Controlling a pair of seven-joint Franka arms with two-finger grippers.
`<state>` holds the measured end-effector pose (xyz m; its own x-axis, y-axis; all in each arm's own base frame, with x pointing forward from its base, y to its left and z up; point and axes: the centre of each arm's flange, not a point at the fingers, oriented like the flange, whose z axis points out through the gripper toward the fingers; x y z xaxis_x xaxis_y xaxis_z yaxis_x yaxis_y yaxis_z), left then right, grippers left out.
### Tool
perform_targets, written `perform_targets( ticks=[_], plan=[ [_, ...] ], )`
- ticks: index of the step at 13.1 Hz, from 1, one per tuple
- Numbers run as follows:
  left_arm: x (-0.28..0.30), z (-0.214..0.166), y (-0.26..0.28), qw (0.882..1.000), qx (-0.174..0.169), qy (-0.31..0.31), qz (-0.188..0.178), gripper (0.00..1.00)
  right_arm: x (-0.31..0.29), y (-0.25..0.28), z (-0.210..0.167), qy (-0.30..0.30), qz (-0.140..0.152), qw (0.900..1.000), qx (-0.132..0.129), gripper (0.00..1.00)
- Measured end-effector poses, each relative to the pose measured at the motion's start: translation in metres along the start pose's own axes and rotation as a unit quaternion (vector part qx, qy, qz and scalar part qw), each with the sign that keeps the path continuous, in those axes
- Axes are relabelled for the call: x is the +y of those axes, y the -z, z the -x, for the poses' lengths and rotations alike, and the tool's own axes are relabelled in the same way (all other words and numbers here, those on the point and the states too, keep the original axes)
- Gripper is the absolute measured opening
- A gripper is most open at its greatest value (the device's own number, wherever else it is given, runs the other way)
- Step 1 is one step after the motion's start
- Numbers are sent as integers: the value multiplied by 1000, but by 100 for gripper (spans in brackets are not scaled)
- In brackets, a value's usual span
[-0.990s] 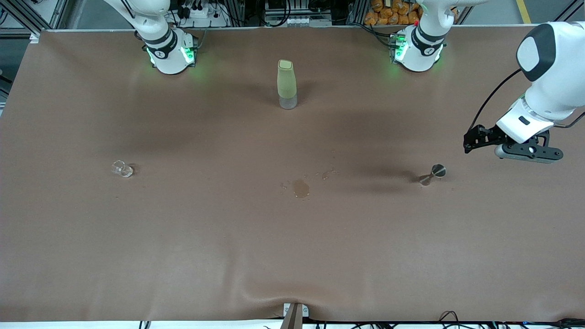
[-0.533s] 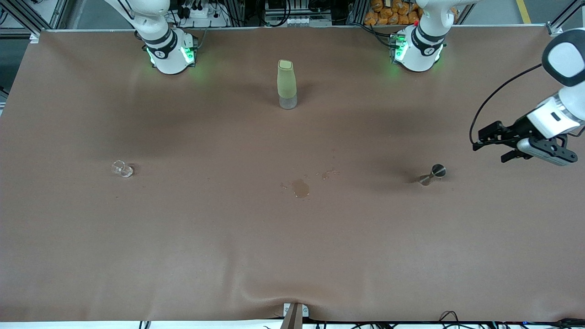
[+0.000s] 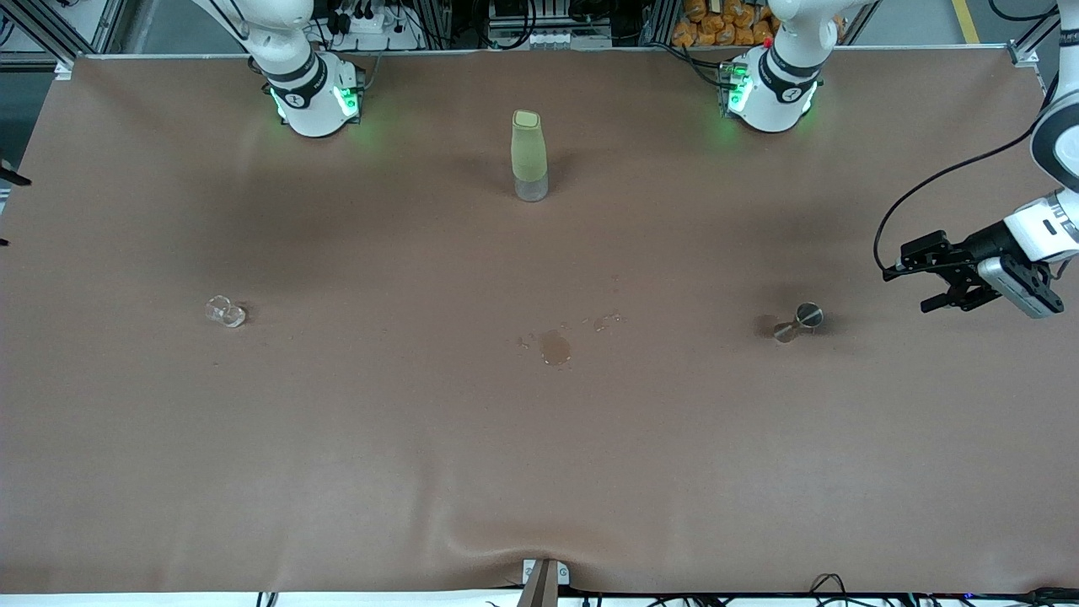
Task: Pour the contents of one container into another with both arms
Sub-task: 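Lower the left gripper to the jigger while the right gripper reaches the beaker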
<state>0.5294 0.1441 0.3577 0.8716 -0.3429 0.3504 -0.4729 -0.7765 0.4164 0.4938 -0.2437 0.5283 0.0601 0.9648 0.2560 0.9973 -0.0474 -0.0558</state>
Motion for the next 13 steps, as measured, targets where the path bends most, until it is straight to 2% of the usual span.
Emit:
perform_targets(
  ticks=[3, 7, 10, 13],
  plan=[
    [-29, 20, -13, 999, 9, -19, 41, 100, 12, -60, 53, 25, -5, 996, 84, 100],
    [-69, 39, -45, 991, 31, -59, 116, 100, 26, -144, 103, 60, 13, 982, 180, 100],
    [-97, 57, -83, 979, 80, -101, 155, 100, 34, -198, 118, 73, 28, 969, 234, 100],
    [-111, 88, -122, 961, 121, -119, 219, 100, 32, -245, 136, 64, 50, 953, 291, 100]
  ],
)
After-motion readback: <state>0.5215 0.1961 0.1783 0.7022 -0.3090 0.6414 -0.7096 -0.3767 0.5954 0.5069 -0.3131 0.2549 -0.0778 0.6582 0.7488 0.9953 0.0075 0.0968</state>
